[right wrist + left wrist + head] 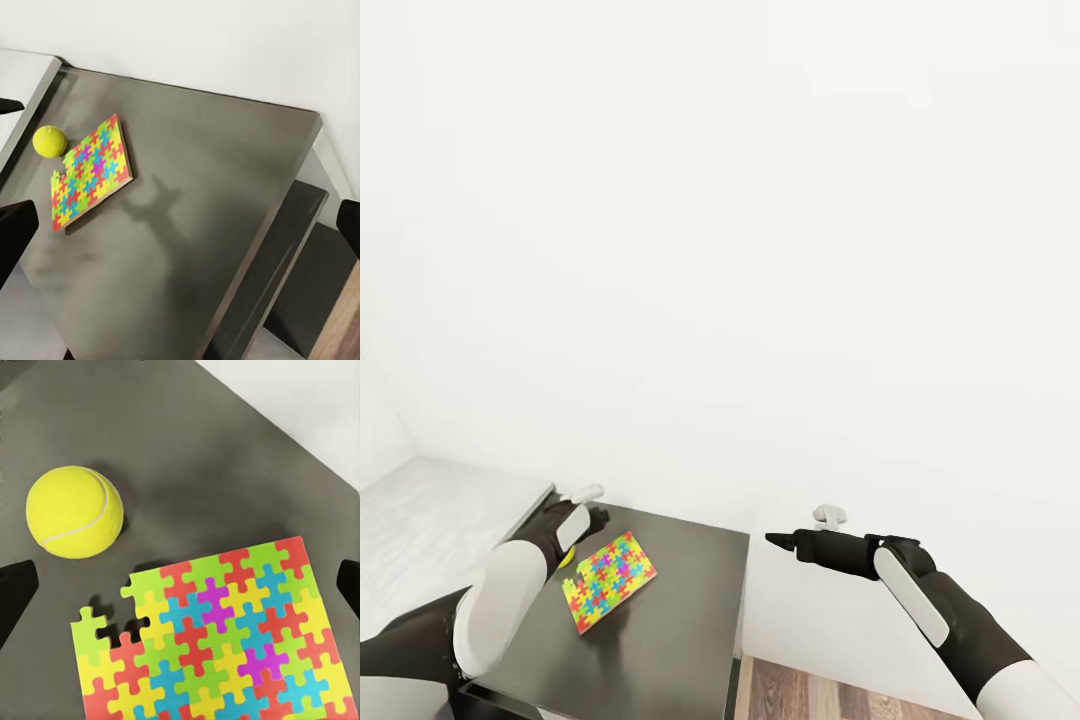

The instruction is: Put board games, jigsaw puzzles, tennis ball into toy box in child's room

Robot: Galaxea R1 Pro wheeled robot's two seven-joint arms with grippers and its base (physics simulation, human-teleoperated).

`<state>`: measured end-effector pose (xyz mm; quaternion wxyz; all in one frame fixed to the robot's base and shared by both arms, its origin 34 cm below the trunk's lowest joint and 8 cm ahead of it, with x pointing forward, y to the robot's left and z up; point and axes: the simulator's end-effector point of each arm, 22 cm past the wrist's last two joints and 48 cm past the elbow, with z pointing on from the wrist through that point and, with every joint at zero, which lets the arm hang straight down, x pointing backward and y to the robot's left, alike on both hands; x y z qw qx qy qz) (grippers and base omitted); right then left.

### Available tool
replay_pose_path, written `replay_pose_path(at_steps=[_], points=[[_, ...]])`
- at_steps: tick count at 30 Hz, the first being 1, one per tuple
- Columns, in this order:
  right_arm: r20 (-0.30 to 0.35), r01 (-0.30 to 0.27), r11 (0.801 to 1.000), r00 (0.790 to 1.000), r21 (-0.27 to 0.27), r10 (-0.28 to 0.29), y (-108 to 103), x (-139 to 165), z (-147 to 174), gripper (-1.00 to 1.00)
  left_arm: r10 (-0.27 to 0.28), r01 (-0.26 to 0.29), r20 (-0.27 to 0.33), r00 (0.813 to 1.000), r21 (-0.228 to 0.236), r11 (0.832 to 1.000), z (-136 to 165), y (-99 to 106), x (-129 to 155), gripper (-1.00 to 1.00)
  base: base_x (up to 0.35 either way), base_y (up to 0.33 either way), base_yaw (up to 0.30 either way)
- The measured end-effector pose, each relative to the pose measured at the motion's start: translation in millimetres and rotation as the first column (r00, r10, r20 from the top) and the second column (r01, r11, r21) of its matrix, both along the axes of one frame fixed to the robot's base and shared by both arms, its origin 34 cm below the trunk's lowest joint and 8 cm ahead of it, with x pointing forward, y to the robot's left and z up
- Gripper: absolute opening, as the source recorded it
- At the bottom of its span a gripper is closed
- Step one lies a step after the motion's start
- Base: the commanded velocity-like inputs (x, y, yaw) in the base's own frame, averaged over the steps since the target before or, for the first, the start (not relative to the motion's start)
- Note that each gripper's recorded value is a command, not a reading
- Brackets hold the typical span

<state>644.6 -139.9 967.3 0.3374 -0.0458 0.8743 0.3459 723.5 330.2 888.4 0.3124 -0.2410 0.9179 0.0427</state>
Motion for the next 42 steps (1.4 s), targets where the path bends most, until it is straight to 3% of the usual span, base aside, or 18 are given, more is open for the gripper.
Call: replay_pose_path(at_steps=[8, 20, 25, 27, 31, 42], points=[[0.000, 0.000, 1.000, 1.000, 0.000, 0.000, -0.1, 0.2, 0.3, 1.00, -0.019, 0.019, -0.002, 1.000, 0.023, 1.000, 0.3, 0.5, 0.2, 1.00, 0.000, 0.000, 0.000], [0.009, -0.008, 1.000, 1.000, 0.005, 0.008, -0.5, 1.2, 2.2, 1.00, -0.024, 0.024, -0.009, 1.000, 0.020, 1.000, -2.4, -0.7, 0.6, 1.00, 0.000, 0.000, 0.000], [0.082, -0.055, 0.997, 0.995, 0.045, 0.051, 14.5, 6.1, 31.0, 1.00, -0.025, 0.026, -0.018, 1.000, 0.016, 1.000, -6.7, -1.2, 1.4, 1.00, 0.000, 0.000, 0.000], [0.137, -0.095, 0.993, 0.987, 0.071, 0.085, 25.8, 4.4, 54.6, 1.00, -0.030, 0.030, -0.032, 0.999, 0.011, 0.999, -8.5, -2.4, -1.0, 1.00, 0.000, 0.000, 0.000], [0.184, -0.136, 0.987, 0.976, 0.085, 0.118, 32.0, -6.3, 71.2, 1.00, -0.042, 0.042, -0.063, 0.997, -0.001, 0.999, -12.8, -5.1, -6.3, 1.00, 0.000, 0.000, 0.000], [0.216, -0.165, 0.982, 0.966, 0.092, 0.142, 36.3, -18.0, 81.4, 1.00, -0.084, 0.080, -0.079, 0.993, -0.059, 0.995, -17.0, -18.8, -8.3, 1.00, 0.000, 0.000, 0.000]])
